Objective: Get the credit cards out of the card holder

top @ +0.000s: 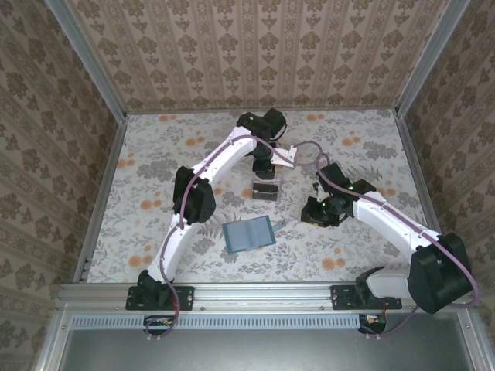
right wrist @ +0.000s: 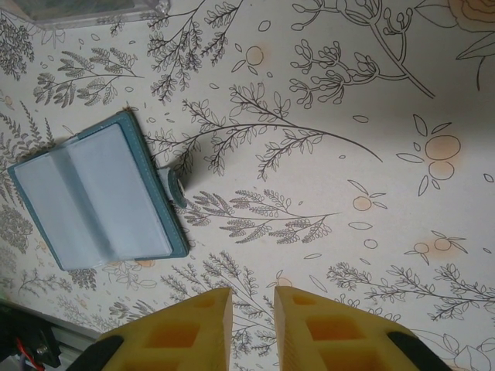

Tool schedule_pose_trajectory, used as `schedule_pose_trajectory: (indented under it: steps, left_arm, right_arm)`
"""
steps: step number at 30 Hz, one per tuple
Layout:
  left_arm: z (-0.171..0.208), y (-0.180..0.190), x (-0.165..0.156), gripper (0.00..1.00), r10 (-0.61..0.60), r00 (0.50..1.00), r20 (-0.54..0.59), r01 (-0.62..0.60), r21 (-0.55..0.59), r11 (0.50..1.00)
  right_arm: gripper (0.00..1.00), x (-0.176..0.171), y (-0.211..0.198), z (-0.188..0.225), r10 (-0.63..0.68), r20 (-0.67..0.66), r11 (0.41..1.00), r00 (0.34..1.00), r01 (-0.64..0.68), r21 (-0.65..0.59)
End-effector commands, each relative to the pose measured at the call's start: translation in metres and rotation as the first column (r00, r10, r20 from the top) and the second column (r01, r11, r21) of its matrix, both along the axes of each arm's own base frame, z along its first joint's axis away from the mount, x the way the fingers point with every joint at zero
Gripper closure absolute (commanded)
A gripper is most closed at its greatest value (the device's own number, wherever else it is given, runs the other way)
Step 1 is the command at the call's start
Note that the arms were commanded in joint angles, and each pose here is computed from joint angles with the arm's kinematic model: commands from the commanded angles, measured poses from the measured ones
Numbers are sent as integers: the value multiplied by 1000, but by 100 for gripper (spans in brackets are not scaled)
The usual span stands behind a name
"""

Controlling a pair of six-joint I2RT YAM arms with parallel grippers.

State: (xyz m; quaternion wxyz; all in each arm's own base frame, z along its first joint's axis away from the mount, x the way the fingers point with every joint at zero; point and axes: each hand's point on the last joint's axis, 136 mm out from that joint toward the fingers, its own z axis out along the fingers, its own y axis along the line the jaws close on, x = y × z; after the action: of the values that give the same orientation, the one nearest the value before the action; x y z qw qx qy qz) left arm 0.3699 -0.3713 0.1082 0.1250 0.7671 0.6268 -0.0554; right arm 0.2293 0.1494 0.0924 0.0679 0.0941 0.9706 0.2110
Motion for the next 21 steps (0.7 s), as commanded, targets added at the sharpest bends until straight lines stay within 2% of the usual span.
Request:
schedule_pose_trajectory:
  steps: [1, 6, 12, 14, 16, 21]
  left_arm:
    - [41, -11, 3, 56, 73, 996, 43, -69, -103, 992]
    - [64, -21, -12, 59, 199, 978, -57, -207, -213, 955]
    - [80, -10, -26, 62, 417, 894, -167, -449, -303, 841]
    - [78, 3, -28, 64, 507, 837, -205, -547, -316, 775]
    - [76, 24, -31, 68, 608, 751, -258, -660, -321, 679]
    - [60, 73, -55, 69, 739, 573, -355, -817, -322, 478]
  right_arm:
    - [76, 4, 7, 3, 7, 7, 999, 1000, -7, 42]
    - [74, 7, 25, 0, 34, 4, 993, 999, -35, 109]
    - [74, 7, 51, 0, 110, 9, 987, 994, -111, 115]
    - [74, 6, 59, -7, 130, -11, 987, 991, -129, 97]
    - [74, 6, 65, -12, 144, -18, 987, 989, -143, 75]
    - [74, 5, 83, -19, 187, -26, 981, 982, -186, 48]
